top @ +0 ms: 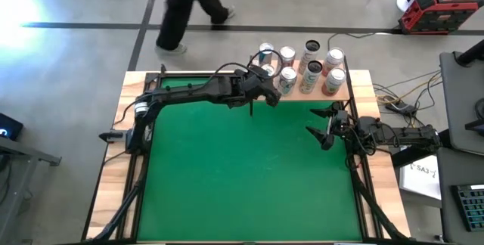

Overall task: Place canned beverage on shelf
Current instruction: Return to Home Position

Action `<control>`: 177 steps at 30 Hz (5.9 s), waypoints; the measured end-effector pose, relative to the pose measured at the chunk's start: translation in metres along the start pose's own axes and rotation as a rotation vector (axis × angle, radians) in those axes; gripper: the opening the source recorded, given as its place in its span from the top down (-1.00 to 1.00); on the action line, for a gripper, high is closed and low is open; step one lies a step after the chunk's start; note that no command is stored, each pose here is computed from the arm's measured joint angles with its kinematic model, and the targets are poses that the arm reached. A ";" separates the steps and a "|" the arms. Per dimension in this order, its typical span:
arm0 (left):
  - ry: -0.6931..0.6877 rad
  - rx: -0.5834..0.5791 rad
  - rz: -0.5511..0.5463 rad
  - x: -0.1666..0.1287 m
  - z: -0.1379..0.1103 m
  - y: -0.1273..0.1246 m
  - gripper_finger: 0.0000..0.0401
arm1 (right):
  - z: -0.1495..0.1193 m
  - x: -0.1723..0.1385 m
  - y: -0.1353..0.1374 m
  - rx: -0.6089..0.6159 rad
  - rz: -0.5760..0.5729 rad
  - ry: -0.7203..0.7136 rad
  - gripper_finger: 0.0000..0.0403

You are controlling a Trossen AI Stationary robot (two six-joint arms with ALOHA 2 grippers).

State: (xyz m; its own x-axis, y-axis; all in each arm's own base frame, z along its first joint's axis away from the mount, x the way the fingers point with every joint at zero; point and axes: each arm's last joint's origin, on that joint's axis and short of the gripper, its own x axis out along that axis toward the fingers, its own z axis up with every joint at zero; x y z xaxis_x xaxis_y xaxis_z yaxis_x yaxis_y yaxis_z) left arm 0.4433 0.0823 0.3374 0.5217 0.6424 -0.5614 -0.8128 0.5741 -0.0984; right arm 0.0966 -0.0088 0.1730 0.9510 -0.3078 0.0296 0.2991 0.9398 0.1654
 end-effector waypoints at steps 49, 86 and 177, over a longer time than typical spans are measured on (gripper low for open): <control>-0.006 -0.143 -0.210 -0.147 -0.160 0.193 -0.65 | 0.000 0.000 0.000 0.000 0.000 0.001 -0.89; -0.439 0.088 -0.490 -0.136 -0.222 0.229 -0.65 | 0.000 0.000 0.000 0.000 0.000 0.001 -0.89; -0.581 0.219 -0.472 -0.129 -0.258 0.253 -0.65 | 0.000 0.000 0.000 0.000 0.000 0.001 -0.89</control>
State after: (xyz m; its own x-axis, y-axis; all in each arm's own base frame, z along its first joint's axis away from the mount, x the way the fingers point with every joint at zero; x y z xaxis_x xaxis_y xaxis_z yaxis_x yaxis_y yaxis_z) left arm 0.1037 0.0136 0.1728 0.9008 0.4335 0.0258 -0.4331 0.9011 -0.0213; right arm 0.0966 -0.0088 0.1729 0.9511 -0.3076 0.0290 0.2990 0.9399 0.1652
